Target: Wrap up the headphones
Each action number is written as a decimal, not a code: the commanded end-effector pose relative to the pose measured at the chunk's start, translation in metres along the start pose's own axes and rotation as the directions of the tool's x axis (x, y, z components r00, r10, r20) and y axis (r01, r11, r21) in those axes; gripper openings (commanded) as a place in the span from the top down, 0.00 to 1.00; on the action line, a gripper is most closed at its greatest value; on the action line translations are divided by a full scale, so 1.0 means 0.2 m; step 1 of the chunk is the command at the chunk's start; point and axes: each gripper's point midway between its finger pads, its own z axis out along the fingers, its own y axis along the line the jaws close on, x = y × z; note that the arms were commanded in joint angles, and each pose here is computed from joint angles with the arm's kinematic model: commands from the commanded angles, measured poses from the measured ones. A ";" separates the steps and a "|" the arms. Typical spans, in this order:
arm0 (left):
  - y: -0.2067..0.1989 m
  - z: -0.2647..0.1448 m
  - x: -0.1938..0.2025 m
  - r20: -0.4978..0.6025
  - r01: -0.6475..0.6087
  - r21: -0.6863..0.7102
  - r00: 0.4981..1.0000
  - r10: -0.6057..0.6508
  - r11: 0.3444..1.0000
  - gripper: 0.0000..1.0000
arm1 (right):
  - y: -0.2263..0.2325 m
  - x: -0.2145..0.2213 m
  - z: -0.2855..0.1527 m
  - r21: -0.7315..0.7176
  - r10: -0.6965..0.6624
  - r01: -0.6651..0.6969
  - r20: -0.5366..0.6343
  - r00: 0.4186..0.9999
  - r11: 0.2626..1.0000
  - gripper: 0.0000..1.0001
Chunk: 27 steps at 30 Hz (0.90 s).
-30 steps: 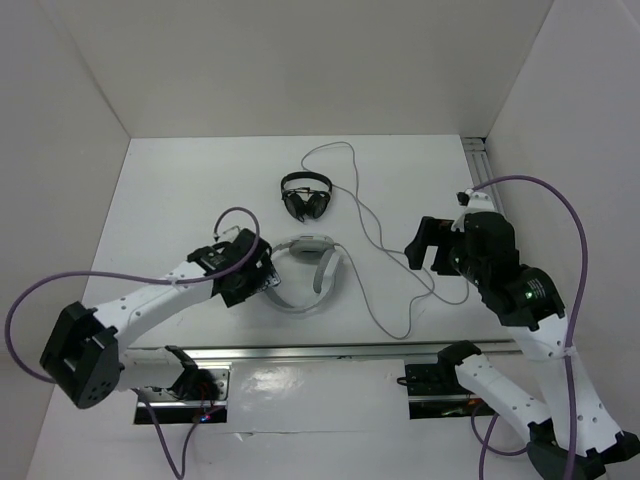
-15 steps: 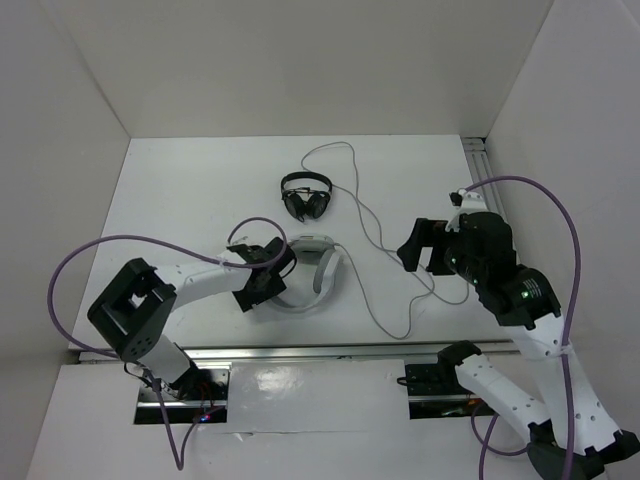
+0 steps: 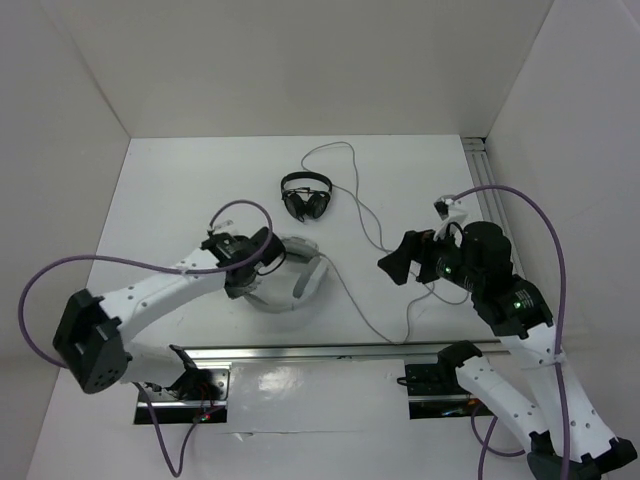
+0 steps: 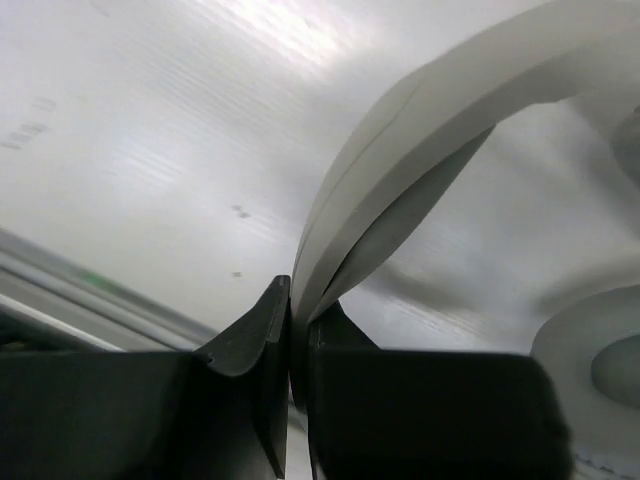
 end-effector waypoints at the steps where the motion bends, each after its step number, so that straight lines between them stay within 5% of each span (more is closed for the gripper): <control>1: 0.11 -0.42 -0.40 0.236 0.007 0.024 0.972 -0.012 1.000 1.00 | 0.31 -0.07 -0.03 -0.358 -0.071 0.098 0.087 0.994 0.929 0.00; 5: 0.13 -0.77 -0.71 0.361 -0.057 0.112 0.932 0.013 0.992 1.00 | 0.43 -0.05 0.00 -0.514 0.051 -0.008 0.068 0.996 0.858 0.00; 10: 0.12 -1.13 -0.97 0.452 -0.070 0.247 0.890 -0.051 0.967 1.00 | 0.35 -0.24 0.13 -0.447 0.044 0.103 0.306 0.951 0.888 0.00; 16: 0.12 -1.32 -1.09 0.479 -0.100 0.347 0.874 -0.085 0.932 1.00 | 0.29 -0.18 0.47 -0.434 -0.011 0.133 0.271 0.962 0.891 0.00; 25: 0.13 -1.37 -1.12 0.470 -0.117 0.399 0.878 -0.093 0.909 1.00 | 0.64 0.06 0.56 -0.662 -0.143 0.261 0.228 0.963 0.703 0.01; 27: 0.14 -1.39 -1.13 0.480 -0.130 0.400 0.873 -0.087 0.907 1.00 | 0.62 0.04 0.59 -0.582 -0.117 0.244 0.248 0.962 0.775 0.04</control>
